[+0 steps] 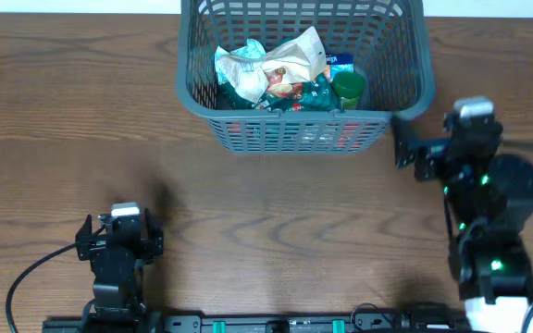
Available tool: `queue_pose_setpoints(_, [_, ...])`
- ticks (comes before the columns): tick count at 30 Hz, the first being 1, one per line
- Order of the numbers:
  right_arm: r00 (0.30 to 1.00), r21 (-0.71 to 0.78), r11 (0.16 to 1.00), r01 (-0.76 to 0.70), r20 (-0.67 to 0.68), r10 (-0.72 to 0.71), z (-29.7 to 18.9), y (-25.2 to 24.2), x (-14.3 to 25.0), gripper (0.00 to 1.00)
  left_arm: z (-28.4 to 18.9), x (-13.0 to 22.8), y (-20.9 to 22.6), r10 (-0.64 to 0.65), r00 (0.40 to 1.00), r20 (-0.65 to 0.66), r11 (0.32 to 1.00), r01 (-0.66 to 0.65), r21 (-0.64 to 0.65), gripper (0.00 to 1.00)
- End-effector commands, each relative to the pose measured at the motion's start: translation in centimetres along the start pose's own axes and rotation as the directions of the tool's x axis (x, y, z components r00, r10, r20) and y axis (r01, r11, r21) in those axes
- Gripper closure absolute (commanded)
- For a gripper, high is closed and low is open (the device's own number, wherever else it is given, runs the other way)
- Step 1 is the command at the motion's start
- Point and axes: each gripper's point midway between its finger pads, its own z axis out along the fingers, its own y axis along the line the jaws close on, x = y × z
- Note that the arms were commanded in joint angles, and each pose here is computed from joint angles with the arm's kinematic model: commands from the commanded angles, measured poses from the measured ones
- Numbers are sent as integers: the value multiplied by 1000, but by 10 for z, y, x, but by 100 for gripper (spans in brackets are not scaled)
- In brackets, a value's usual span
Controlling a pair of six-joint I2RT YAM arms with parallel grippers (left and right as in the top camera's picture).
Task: Pack container
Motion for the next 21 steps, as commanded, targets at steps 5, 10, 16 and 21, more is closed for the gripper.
queue_pose_setpoints(5, [1000, -55, 998, 4, 2, -4, -10, 14, 52, 1, 3, 8, 1, 19, 1000, -15, 1000, -19, -16, 2])
queue_pose_setpoints(10, [999, -65, 998, 13, 50, -9, -14, 19, 72, 1, 3, 8, 1, 19, 1000, -15, 1000, -19, -16, 1])
queue_pose_setpoints(16, [991, -60, 998, 28, 130, -21, -20, 21, 86, 1, 3, 8, 1, 19, 1000, -14, 1000, -19, -17, 2])
queue_pose_setpoints(21, [990, -59, 998, 30, 139, -22, -23, 23, 101, 1, 3, 8, 1, 19, 1000, -15, 1000, -19, -16, 1])
